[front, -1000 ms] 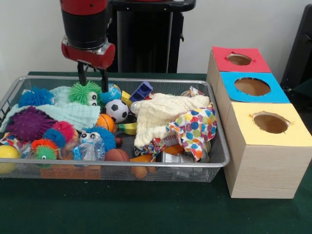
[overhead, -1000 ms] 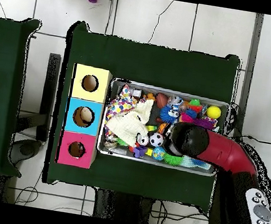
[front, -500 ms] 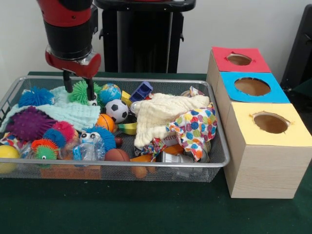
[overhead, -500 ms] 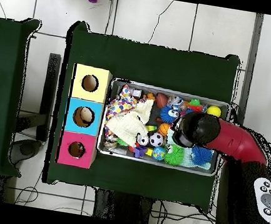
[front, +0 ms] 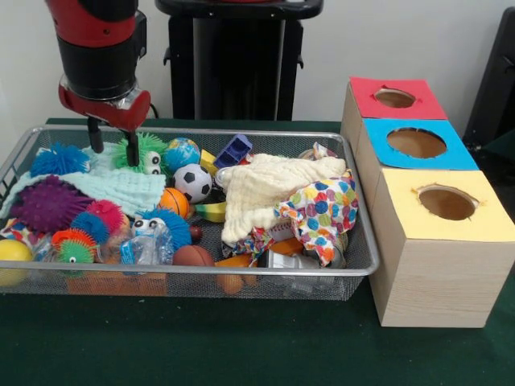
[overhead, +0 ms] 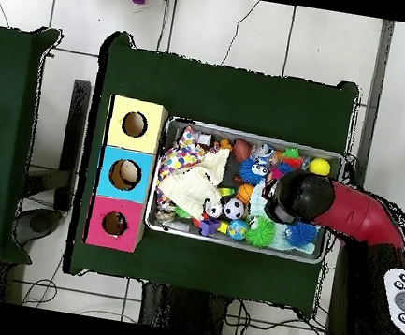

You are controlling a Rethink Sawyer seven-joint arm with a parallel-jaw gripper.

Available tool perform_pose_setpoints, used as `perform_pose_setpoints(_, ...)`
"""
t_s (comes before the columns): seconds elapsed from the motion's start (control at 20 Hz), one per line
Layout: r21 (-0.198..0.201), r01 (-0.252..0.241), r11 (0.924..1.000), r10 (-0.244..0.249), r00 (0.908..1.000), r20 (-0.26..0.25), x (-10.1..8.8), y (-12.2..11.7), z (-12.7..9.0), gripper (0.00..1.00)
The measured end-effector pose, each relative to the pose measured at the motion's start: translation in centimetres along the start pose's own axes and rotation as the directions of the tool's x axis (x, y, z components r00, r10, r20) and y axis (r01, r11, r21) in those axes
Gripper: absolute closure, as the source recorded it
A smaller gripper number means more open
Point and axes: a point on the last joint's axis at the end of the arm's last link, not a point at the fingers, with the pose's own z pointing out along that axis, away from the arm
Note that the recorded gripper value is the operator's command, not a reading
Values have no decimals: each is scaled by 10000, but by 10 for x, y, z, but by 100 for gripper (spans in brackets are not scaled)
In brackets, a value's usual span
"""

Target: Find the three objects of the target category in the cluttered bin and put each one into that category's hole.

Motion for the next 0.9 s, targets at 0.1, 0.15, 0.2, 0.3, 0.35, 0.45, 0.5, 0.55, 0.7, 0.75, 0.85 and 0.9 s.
perform_pose_setpoints(0.1,50,44,10000,-43,10000,-90,2,-2,11,0)
perform_pose_setpoints(0.15,72,74,9999,-73,9999,-111,2,-3,16,0)
perform_pose_setpoints(0.2,88,115,9999,-114,9998,-131,3,-4,23,0)
perform_pose_setpoints(0.3,108,183,9998,-182,9997,-150,5,-6,35,0)
perform_pose_setpoints(0.35,104,227,9997,-225,9997,-136,7,-6,44,0)
perform_pose_setpoints(0.45,81,328,9994,-328,9995,-49,10,-8,62,0)
perform_pose_setpoints(0.5,61,376,9993,-376,9993,12,11,-9,72,0)
perform_pose_setpoints(0.55,42,425,9991,-425,9991,73,13,-9,81,0)
perform_pose_setpoints(0.7,73,386,9992,-388,9989,280,9,-14,80,0)
perform_pose_setpoints(0.75,92,369,9993,-371,9989,302,8,-15,81,0)
perform_pose_setpoints(0.85,89,367,9993,-370,9987,337,9,-15,86,100)
perform_pose_setpoints(0.9,91,369,9993,-372,9987,357,9,-16,86,100)
